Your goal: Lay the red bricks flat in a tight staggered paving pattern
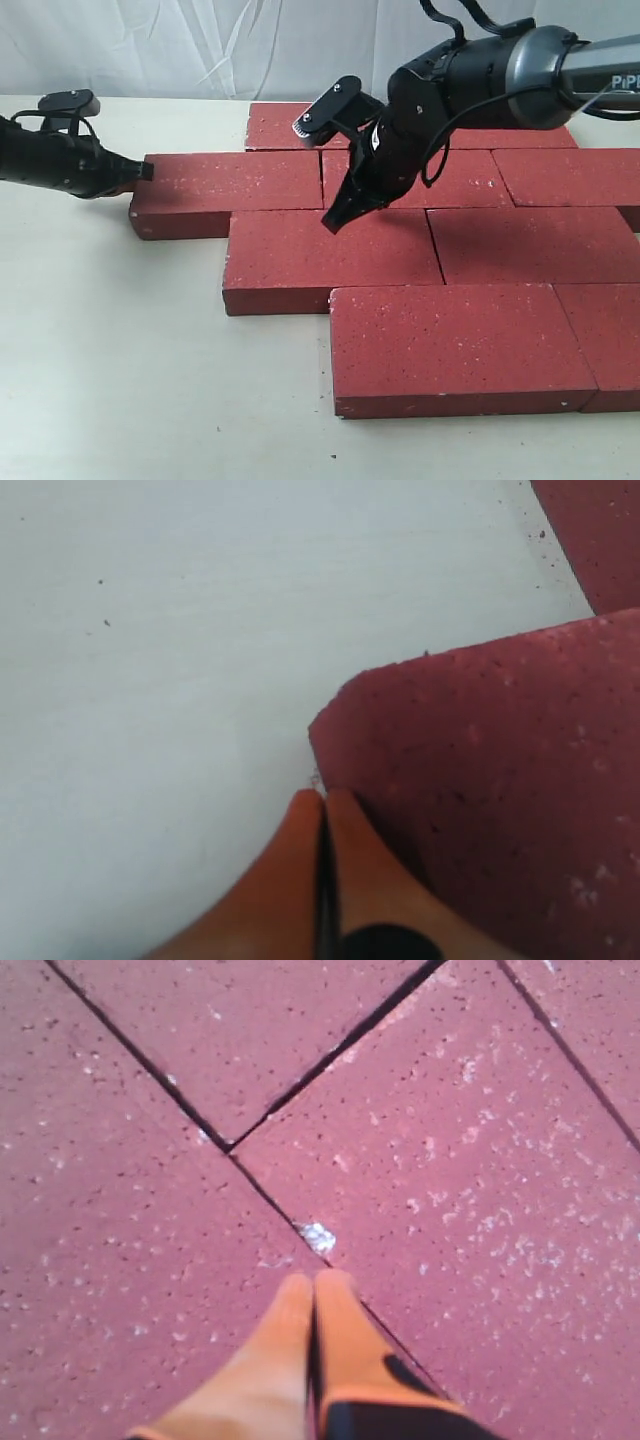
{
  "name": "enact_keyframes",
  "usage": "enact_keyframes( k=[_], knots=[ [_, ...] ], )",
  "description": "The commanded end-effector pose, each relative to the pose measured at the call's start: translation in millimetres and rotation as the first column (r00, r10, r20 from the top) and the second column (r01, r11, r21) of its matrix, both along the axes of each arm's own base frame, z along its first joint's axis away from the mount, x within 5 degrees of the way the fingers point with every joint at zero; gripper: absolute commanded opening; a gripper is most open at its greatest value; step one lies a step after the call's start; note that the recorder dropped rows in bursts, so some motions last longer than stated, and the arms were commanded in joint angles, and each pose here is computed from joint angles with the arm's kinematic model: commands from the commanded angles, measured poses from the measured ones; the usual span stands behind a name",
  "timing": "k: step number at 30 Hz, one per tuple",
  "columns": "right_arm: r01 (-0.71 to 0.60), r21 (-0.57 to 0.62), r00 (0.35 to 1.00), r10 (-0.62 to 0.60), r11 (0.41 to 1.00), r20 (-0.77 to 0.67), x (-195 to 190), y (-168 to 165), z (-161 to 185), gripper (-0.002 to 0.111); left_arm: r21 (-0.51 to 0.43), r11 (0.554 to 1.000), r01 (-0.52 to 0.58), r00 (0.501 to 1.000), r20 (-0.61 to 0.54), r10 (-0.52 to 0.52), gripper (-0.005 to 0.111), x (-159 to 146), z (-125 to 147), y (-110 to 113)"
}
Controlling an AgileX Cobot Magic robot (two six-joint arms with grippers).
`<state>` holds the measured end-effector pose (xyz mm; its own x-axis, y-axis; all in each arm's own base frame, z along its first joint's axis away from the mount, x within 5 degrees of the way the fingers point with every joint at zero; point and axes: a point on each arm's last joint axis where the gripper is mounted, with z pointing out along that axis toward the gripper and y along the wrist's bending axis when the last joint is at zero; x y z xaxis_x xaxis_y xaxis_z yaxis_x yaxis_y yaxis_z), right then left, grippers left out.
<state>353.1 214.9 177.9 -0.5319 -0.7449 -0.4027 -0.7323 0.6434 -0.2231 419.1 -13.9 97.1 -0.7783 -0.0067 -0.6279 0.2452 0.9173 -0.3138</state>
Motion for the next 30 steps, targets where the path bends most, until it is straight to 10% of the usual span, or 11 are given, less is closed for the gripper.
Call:
enact_keyframes(
  k=[1, 16, 30],
  knots=[
    [-0.004, 0.015, 1.000, 0.003, 1.000, 0.027, 1, -2, 5, -0.001, 0.021, 1.000, -0.006, 1.000, 0.012, 0.006, 0.000, 4, 0, -11],
    [-0.123, 0.137, 0.992, 0.122, 0.983, 0.018, -14, 32, 3, -0.001, 0.097, 0.993, 0.060, 0.998, 0.016, -0.062, 0.000, 4, 0, -16],
    [-0.078, 0.216, 0.996, 0.067, 0.973, 0.059, 3, 46, -17, -0.001, 0.246, 0.959, -0.145, 0.989, 0.073, 0.131, 0.000, 11, 4, 5]
  ],
)
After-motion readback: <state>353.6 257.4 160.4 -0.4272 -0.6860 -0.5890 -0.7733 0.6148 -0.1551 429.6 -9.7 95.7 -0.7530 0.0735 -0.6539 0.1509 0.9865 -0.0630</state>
